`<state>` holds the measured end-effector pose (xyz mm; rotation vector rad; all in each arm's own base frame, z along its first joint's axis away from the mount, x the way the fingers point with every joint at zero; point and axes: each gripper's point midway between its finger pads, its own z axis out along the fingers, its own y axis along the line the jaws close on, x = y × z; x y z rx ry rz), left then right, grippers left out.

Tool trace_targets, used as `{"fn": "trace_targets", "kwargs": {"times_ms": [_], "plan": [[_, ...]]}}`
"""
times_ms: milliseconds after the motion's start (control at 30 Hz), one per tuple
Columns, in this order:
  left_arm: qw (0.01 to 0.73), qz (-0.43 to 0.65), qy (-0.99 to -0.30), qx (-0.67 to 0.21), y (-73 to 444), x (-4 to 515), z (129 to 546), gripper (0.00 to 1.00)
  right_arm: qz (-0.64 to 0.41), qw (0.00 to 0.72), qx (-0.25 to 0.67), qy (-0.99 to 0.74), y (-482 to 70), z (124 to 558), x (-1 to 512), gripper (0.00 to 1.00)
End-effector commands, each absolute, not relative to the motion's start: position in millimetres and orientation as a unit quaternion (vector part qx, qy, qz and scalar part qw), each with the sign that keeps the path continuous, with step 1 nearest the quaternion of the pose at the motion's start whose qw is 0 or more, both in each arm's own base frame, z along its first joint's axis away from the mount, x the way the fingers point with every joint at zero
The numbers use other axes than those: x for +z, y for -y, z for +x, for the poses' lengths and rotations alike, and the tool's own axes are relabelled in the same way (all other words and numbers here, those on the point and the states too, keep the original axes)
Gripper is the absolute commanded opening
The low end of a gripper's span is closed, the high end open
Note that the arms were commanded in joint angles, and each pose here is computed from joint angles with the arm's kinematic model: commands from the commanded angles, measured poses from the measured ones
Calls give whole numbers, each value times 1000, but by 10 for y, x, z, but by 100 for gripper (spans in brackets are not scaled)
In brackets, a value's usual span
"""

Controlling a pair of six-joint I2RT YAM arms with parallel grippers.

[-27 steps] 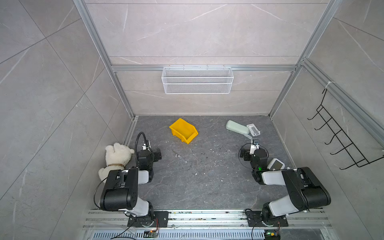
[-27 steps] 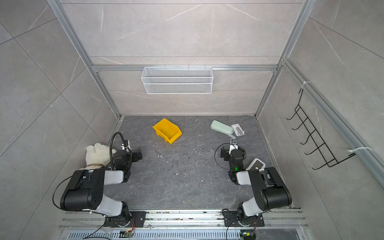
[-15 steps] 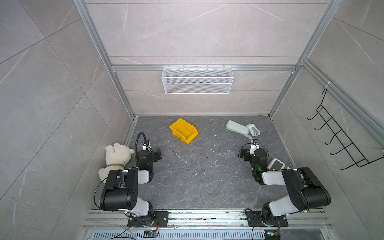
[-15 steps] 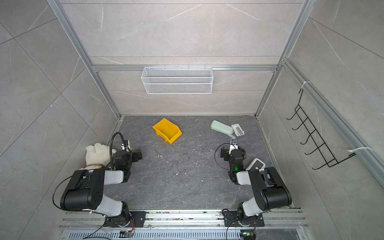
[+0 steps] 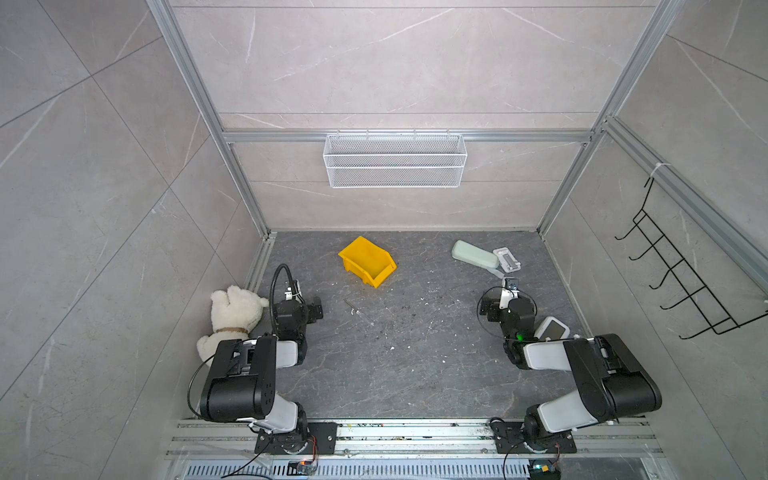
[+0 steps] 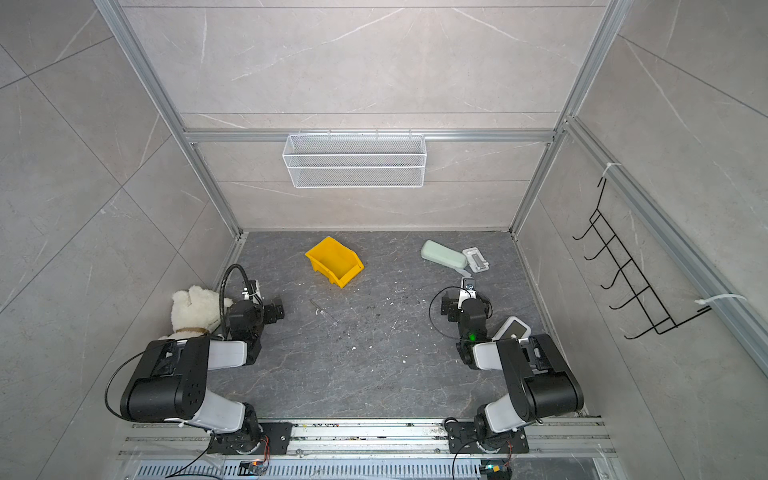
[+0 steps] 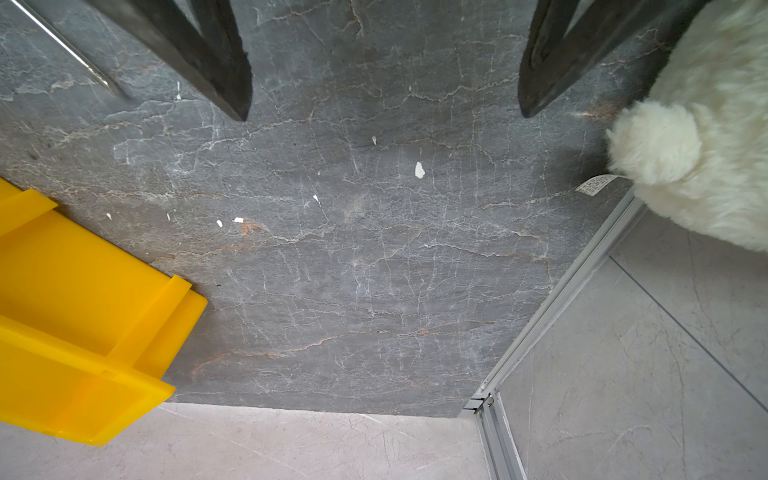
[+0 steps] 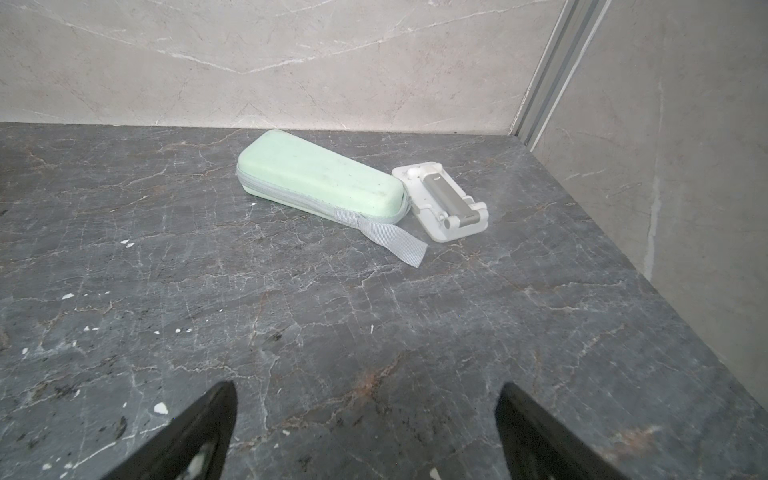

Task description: Put the screwdriver in the bin

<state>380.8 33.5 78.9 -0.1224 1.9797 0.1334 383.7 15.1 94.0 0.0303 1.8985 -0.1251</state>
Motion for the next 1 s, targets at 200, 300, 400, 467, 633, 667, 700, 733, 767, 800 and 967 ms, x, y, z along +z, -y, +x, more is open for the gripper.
{"fn": "trace_targets", "kwargs": {"times_ms": [200,300,400,467,633,667,700,733,767,800,967], "plan": [[565,-61,-819,81,-340,1063,3781,100,32,586,-61,-807,-82,3809,1113,99],[566,-49,-816,108,-251,1264,3743,100,36,586,-70,-806,-45,3762,1254,99],[574,-33,-808,126,-106,1505,3708,100,25,594,-61,-802,-89,3728,1406,99],[578,-30,-805,129,7,1666,3687,100,17,598,-50,-800,-128,3713,1520,99],[575,6,-808,127,459,1989,3616,100,-15,613,-3,-790,-328,3629,1875,99],[572,8,-811,121,557,2026,3594,100,-26,616,10,-787,-386,3603,1951,99],[568,6,-815,116,642,2060,3572,100,-37,618,21,-785,-444,3569,2022,99],[562,1,-819,112,706,2083,3553,100,-45,621,30,-782,-487,3542,2083,99],[552,-8,-827,104,765,2078,3530,100,-55,624,40,-778,-545,3498,2154,99],[542,-15,-835,93,834,2082,3518,100,-66,625,51,-776,-607,3457,2203,99],[492,-73,-867,38,1084,1992,3445,100,-141,620,113,-763,-1014,3228,2405,99]]}}
